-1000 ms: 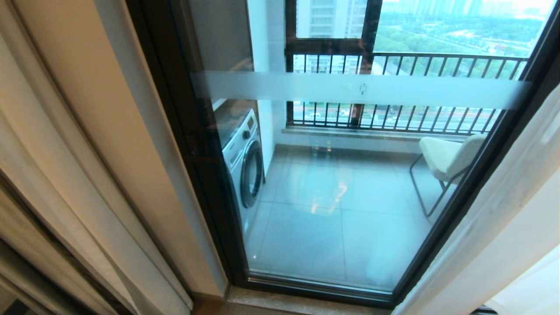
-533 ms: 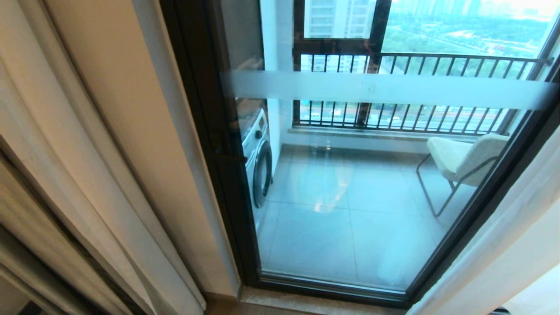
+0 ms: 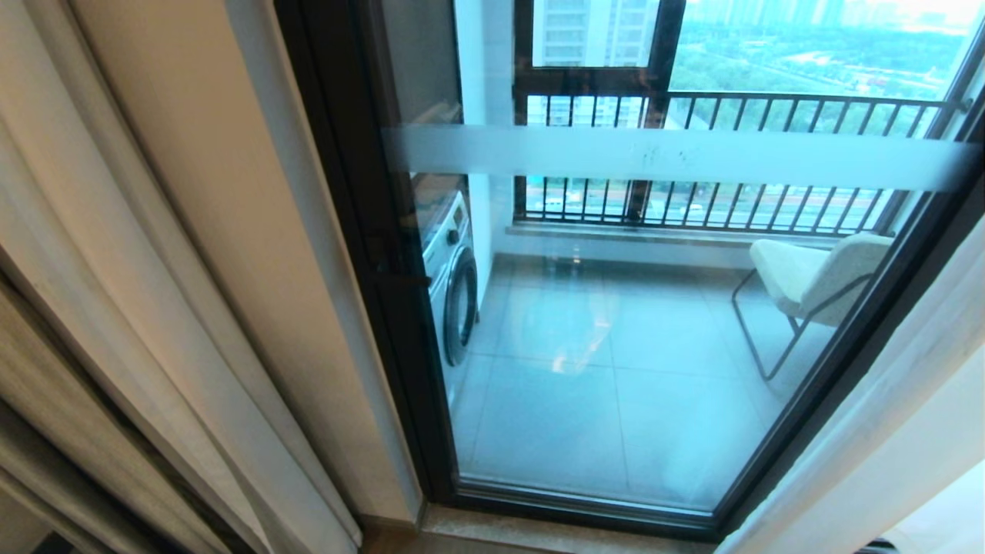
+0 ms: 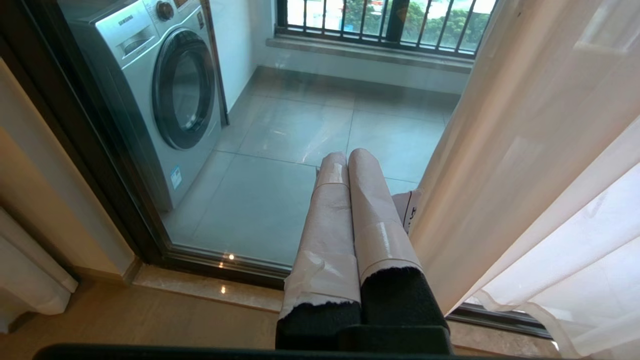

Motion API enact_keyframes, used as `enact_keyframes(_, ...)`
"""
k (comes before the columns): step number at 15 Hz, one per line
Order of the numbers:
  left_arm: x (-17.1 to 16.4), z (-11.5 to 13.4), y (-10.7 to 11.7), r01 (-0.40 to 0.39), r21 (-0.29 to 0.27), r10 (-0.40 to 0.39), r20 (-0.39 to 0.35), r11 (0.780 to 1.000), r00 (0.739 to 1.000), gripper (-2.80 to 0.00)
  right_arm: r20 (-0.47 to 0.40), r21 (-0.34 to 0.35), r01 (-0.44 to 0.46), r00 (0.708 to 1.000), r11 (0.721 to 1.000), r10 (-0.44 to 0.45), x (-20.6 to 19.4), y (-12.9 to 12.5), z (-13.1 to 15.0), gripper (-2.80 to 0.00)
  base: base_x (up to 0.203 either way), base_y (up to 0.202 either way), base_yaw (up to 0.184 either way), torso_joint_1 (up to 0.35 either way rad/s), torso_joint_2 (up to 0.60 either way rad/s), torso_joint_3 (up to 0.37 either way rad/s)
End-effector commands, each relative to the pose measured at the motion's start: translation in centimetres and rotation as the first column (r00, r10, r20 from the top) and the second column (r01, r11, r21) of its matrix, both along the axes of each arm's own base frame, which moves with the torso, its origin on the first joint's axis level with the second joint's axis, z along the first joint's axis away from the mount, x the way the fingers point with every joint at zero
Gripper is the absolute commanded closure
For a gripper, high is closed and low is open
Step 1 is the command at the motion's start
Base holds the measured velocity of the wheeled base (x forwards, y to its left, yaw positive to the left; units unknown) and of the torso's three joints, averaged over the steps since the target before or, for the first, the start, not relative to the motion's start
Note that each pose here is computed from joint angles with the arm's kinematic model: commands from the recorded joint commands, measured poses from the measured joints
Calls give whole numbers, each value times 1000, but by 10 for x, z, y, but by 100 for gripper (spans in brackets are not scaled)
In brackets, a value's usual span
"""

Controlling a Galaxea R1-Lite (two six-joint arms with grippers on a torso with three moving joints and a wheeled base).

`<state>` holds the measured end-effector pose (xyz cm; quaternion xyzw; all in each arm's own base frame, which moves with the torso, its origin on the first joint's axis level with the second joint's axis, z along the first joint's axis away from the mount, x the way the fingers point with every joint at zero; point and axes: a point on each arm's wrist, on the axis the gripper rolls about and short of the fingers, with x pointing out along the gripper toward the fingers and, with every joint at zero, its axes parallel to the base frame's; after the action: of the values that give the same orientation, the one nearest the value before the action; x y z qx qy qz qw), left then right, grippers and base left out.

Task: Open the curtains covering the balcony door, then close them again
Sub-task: Close the inner curtains on both sides

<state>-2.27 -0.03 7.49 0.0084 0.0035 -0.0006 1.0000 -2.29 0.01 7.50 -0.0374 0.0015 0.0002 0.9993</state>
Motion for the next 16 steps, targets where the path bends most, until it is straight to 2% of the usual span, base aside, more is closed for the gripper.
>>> enact_keyframes(1, 0, 0, 0, 0, -1, 0, -1, 1000, 1000, 0, 0, 0, 0, 1000, 1000, 0, 0, 0, 0, 0, 0, 0, 0, 0, 0, 0)
enact_keyframes(16, 0, 0, 0, -1, 0, 1, -1, 1000, 1000, 0, 0, 10, 0, 1000, 1000, 0, 0, 0, 0, 0, 0, 0, 0, 0, 0, 0)
